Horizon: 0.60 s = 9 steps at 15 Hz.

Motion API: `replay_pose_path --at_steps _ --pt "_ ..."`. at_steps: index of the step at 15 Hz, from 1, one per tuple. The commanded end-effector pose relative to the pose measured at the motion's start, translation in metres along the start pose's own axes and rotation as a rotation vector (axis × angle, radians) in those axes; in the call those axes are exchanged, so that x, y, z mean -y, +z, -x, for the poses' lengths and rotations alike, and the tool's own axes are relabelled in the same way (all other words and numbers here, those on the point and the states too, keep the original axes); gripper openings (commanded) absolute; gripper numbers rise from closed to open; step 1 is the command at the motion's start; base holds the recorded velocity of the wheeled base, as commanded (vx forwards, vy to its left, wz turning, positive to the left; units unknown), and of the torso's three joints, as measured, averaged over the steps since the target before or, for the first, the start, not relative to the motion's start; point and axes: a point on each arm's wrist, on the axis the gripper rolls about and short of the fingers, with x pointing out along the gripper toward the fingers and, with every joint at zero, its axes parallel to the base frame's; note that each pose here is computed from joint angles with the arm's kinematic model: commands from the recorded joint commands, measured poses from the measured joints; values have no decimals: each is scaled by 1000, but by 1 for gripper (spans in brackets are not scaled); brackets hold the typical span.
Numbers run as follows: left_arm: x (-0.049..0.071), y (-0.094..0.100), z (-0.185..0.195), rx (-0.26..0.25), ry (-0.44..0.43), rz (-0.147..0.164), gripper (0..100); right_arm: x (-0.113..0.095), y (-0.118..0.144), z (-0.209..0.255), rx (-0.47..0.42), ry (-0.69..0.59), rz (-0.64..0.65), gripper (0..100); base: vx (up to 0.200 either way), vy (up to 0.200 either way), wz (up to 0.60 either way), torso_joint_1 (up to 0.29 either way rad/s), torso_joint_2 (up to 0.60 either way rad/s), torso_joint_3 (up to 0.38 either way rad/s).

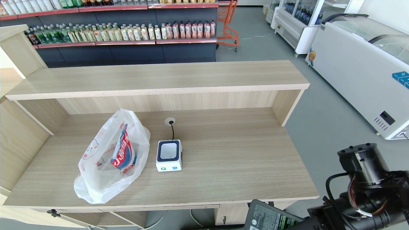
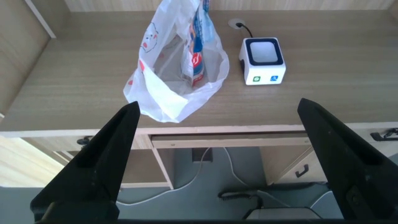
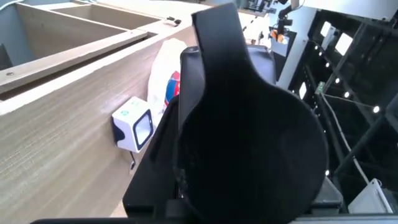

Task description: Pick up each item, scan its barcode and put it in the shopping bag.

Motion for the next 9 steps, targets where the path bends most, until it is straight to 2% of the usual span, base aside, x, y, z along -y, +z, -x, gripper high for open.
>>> replay_pose_path --at_steps 1,3,7,9 --pt "0 0 0 1 0 0 100 1 -2 -1 -2 -5 83 0 0 0 0 0 0 0" --pt "0 0 0 1 0 0 100 2 -2 0 -3 -5 89 0 0 0 0 0 0 0" --pt "0 0 0 1 0 0 100 11 -14 -5 -53 -44 210 0 0 0 0 0 0 0" --pt "0 0 0 1 0 0 100 13 -15 -9 -43 -56 216 0 0 0 0 0 0 0"
